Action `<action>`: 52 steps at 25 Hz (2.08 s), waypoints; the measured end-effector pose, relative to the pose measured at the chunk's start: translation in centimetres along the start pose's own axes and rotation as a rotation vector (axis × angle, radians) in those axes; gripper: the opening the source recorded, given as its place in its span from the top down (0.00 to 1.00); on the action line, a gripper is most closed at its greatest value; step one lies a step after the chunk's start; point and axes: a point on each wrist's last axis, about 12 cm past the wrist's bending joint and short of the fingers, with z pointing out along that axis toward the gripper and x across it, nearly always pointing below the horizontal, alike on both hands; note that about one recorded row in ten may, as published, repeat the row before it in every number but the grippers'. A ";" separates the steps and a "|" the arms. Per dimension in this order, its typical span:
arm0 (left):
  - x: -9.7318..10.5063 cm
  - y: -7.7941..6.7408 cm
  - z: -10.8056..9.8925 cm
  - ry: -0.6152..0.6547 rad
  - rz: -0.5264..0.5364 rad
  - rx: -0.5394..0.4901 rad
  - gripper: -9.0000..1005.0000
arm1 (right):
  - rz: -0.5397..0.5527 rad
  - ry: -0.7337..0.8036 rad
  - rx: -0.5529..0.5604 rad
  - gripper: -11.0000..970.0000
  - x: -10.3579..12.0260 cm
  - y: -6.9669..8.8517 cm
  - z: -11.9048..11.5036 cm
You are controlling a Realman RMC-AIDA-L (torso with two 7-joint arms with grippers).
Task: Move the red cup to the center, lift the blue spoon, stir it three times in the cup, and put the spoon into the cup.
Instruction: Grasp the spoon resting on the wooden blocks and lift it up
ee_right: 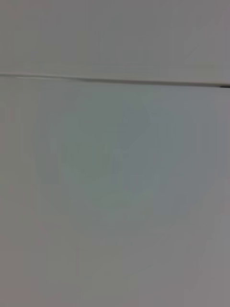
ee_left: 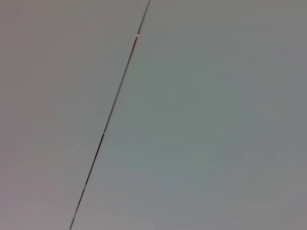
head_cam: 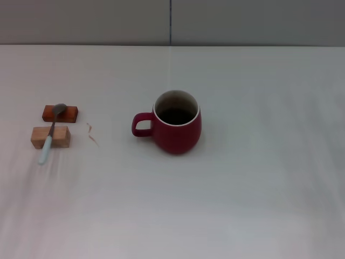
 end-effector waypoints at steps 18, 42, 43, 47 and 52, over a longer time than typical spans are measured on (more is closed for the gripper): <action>3.0 -5.5 -5.7 0.154 0.133 -0.052 0.33 | -0.026 0.005 -0.022 0.24 -0.2 0.3 1.4; 4.7 -7.2 -4.7 0.310 0.254 -0.012 0.33 | -0.028 0.023 -0.022 0.24 0.1 0.3 1.2; 4.8 -7.1 -4.7 0.313 0.255 -0.012 0.33 | -0.027 0.023 -0.023 0.24 0.0 0.3 1.2; 5.1 -7.1 -4.2 0.329 0.258 -0.012 0.32 | -0.026 0.021 -0.024 0.24 0.0 0.4 1.2; 5.3 -6.8 -3.3 0.335 0.272 -0.005 0.32 | -0.023 0.021 -0.031 0.24 0.0 0.6 1.2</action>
